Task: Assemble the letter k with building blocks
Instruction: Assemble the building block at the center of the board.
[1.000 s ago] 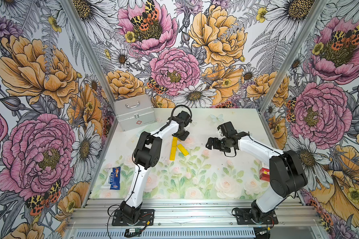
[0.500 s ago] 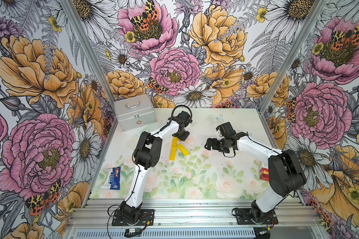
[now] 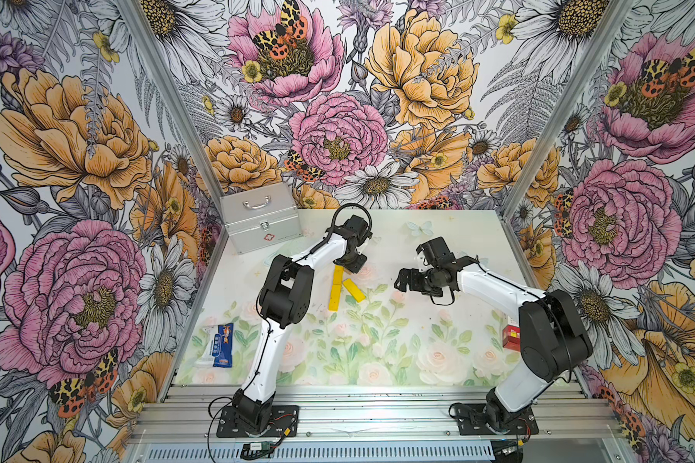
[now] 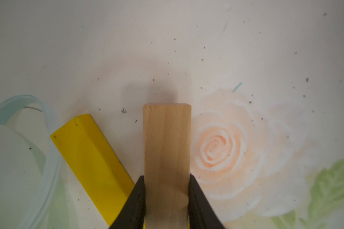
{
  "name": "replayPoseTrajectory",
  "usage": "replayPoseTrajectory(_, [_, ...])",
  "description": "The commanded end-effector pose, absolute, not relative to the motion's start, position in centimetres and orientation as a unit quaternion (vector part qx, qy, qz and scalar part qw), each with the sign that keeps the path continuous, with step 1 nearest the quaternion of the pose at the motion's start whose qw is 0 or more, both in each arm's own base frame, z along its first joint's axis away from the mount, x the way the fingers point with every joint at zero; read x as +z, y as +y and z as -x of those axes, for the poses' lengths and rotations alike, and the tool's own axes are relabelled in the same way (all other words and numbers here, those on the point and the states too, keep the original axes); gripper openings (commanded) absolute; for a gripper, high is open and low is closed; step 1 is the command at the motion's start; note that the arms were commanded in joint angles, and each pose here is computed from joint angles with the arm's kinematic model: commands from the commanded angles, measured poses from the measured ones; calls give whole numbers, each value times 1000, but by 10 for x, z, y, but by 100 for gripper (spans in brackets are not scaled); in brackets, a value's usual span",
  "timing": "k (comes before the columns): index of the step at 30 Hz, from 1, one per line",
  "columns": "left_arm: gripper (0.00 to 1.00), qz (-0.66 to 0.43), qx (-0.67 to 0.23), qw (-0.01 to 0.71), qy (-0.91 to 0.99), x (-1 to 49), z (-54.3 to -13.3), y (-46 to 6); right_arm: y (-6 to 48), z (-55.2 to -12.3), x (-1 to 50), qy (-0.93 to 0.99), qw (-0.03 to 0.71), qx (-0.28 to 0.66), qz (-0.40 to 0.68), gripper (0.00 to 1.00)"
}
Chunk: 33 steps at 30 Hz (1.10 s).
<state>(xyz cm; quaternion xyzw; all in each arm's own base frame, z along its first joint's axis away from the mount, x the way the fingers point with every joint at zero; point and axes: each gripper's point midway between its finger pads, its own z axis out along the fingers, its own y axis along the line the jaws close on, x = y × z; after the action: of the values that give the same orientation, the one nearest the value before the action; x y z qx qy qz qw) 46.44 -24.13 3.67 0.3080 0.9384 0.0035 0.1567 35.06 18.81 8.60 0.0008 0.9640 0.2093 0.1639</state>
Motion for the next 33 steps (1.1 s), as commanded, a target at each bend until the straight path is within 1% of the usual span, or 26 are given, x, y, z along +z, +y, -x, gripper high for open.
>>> replayPoseTrajectory(1, [10, -309, 0, 138, 941, 21, -459, -241, 196, -359, 90, 961, 170, 217, -1, 99])
replayPoseTrajectory(7, [11, -308, -1, 135, 942, 19, -458, -240, 197, -359, 90, 961, 170, 217, 1, 99])
replayPoseTrajectory(11, [15, -308, 1, 134, 942, 17, -458, -239, 198, -358, 90, 961, 169, 217, 1, 99])
replayPoseTrajectory(29, [17, -303, 0, 127, 944, 11, -458, -236, 200, -359, 87, 962, 165, 217, 4, 99])
replayPoseTrajectory(33, [24, -303, 3, 128, 945, 12, -458, -235, 201, -359, 87, 962, 165, 217, 5, 99])
